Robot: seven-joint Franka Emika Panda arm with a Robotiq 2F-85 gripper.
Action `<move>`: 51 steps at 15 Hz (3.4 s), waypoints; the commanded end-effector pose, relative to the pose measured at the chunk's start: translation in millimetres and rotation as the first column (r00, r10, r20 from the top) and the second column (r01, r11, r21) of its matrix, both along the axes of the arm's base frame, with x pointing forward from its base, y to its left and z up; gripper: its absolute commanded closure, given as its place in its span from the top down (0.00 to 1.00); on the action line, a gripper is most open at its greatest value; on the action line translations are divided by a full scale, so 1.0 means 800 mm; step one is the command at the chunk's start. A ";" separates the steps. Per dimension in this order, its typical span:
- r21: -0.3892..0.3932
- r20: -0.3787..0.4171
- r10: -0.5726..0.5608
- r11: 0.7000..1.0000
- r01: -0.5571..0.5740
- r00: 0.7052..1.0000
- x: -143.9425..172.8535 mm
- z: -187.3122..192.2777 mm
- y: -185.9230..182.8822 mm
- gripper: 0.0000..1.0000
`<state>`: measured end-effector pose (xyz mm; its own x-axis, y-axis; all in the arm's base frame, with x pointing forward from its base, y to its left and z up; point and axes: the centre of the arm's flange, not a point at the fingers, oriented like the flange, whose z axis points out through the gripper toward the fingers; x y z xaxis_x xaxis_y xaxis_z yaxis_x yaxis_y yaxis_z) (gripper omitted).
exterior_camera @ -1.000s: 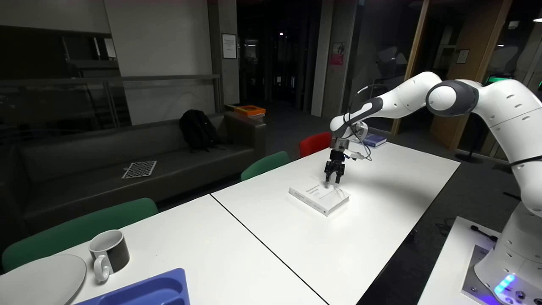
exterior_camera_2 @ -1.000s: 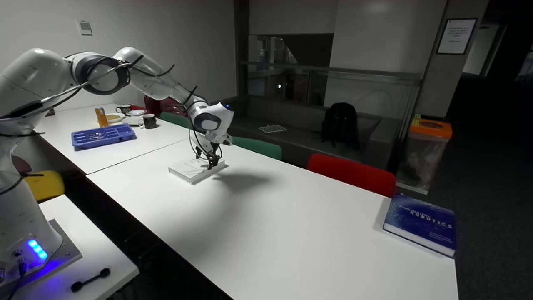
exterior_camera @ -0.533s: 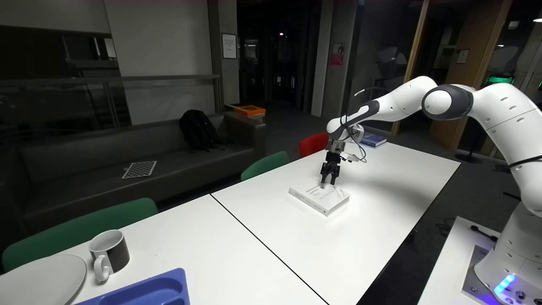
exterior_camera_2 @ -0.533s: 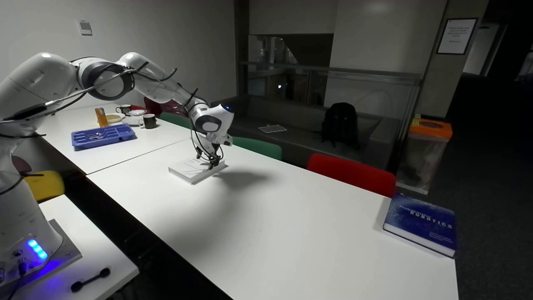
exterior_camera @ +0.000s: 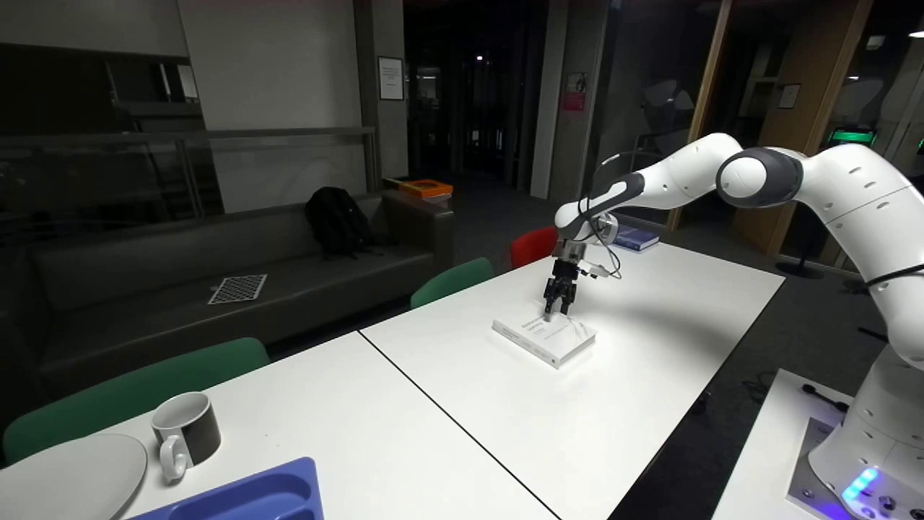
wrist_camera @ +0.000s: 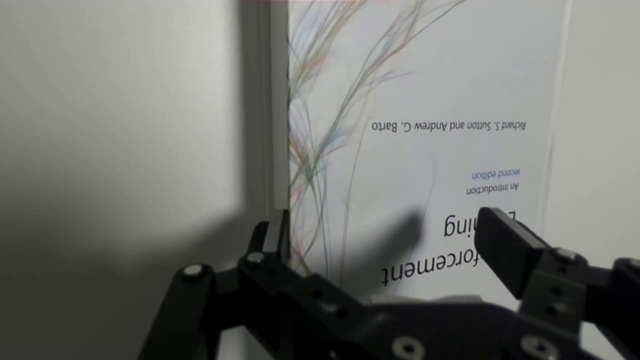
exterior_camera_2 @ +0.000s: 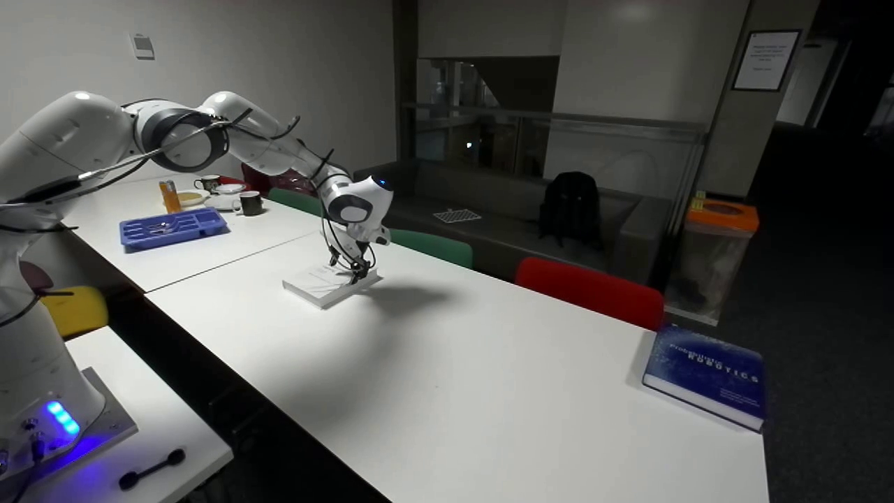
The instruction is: Open the white book on the table
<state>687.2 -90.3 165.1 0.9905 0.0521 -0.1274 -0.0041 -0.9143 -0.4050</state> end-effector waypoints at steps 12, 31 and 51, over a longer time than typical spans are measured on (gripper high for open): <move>0.110 -0.015 -0.131 0.985 0.132 0.991 -0.005 0.064 0.024 1.00; 0.031 -0.079 -0.295 0.954 0.298 0.952 -0.035 0.149 0.156 1.00; -0.029 -0.062 -0.149 0.989 0.147 0.987 -0.067 0.149 0.307 1.00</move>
